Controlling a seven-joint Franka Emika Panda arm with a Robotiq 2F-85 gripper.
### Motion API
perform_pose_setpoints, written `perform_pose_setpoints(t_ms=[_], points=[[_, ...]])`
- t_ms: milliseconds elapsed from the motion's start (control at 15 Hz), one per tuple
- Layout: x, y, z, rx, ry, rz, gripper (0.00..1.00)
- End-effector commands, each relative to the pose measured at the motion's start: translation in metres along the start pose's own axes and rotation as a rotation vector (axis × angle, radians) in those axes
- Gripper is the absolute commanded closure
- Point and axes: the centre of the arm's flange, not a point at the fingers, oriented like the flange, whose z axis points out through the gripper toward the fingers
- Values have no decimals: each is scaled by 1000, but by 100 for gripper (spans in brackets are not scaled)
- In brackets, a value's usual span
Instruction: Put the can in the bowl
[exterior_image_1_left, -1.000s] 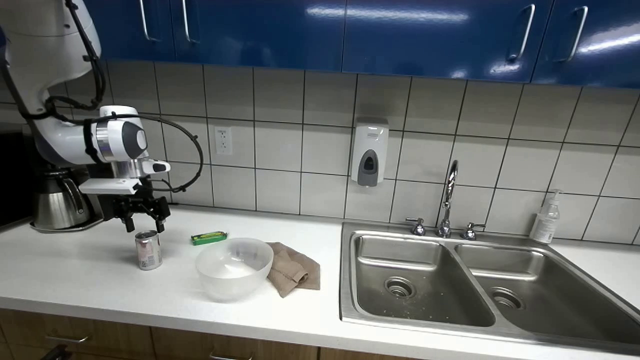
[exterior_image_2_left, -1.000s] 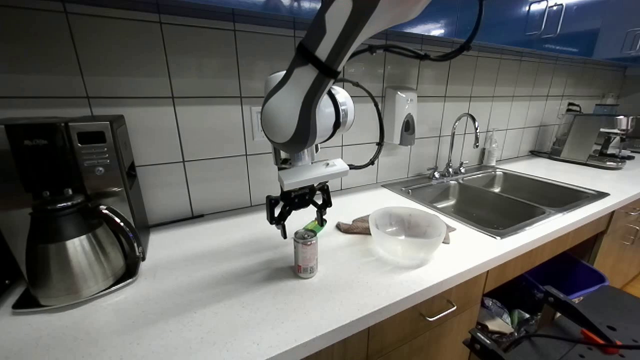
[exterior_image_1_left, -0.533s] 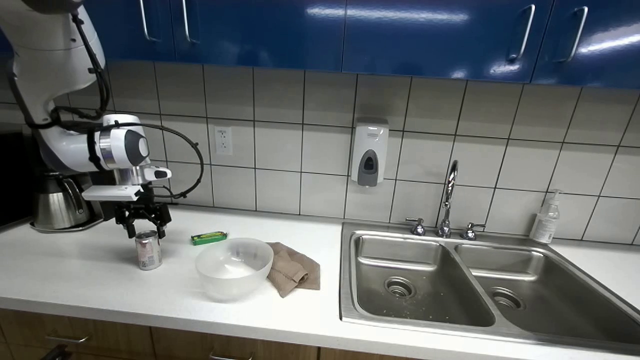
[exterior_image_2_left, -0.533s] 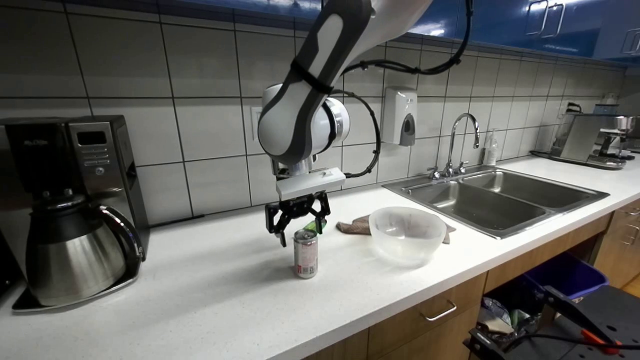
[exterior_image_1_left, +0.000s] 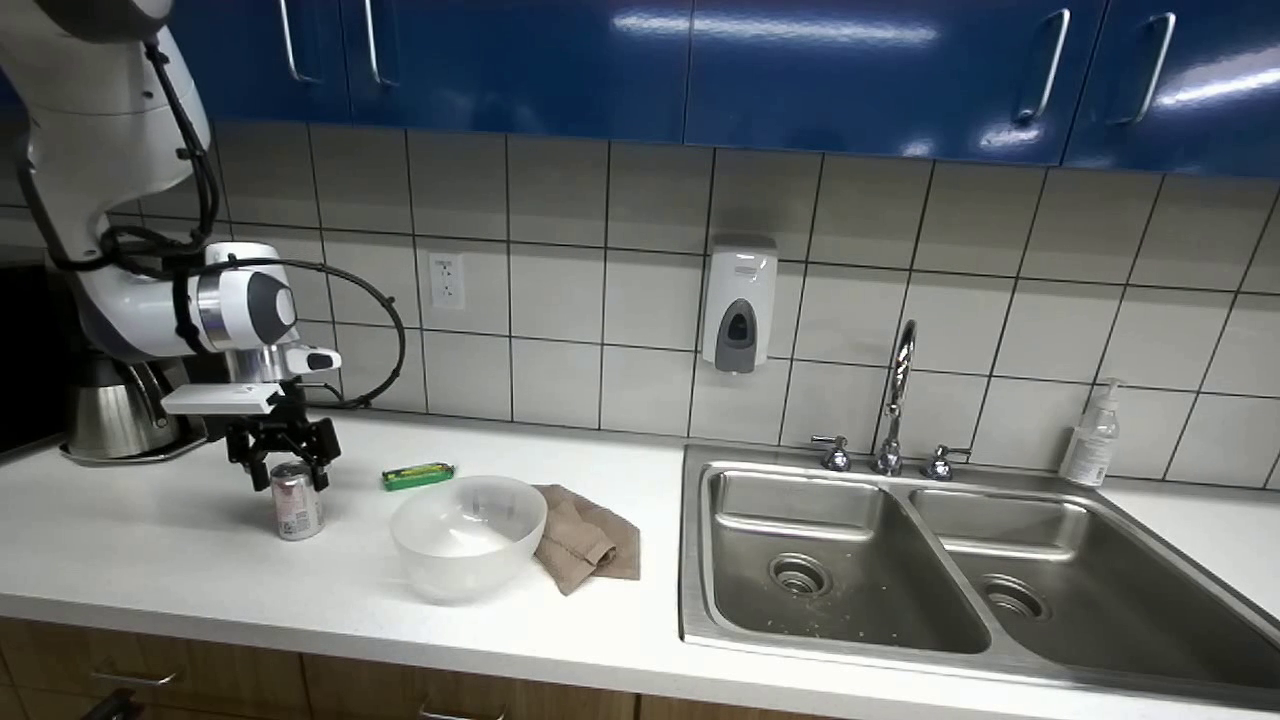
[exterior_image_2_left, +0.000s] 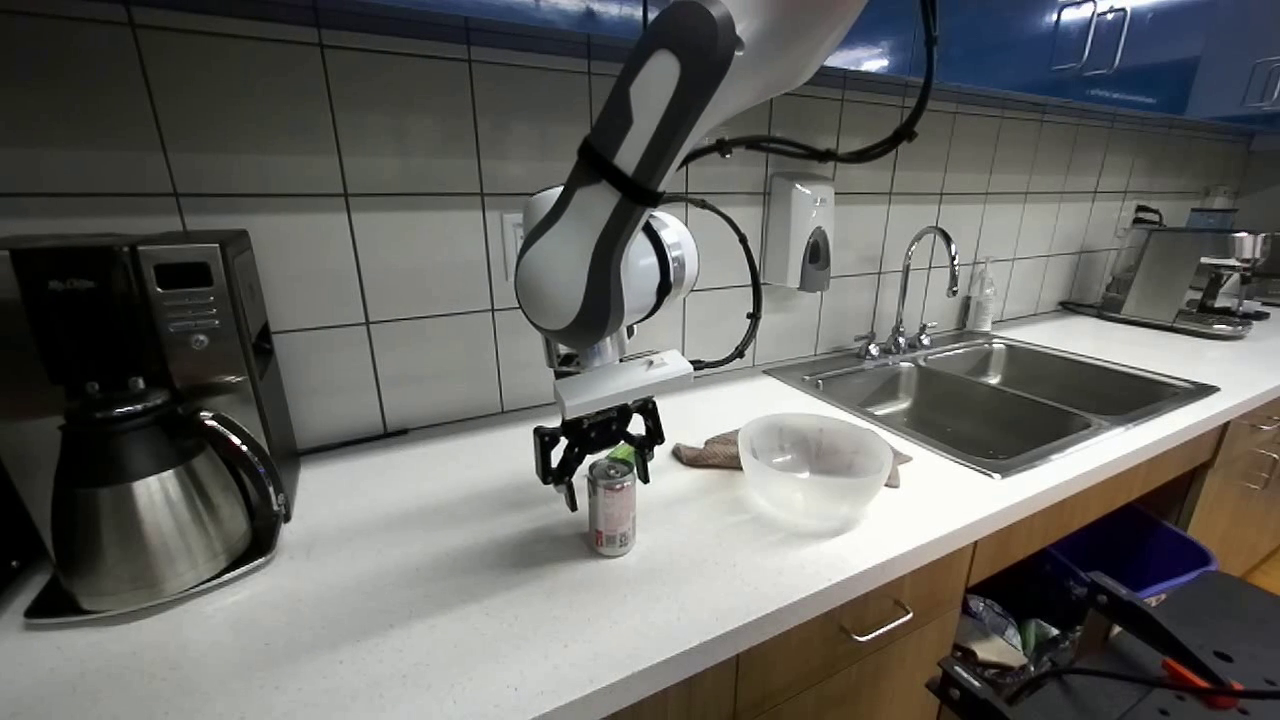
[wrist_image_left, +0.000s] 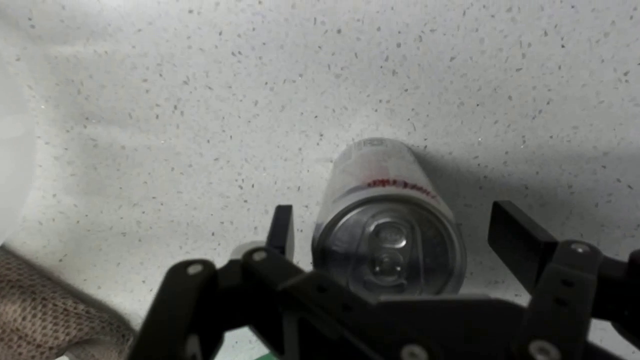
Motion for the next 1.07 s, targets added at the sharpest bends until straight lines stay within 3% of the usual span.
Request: perform_pose_setpoints(t_ms=[0, 267, 333, 467, 667, 1000], points=[[1, -2, 4, -10, -22, 21, 0], [1, -2, 4, -10, -29, 17, 0], [0, -2, 3, -11, -28, 13, 25], [0, -2, 2, -14, -27, 10, 32], [-1, -1, 2, -17, -26, 10, 58], [-11, 6, -22, -16, -17, 18, 61]])
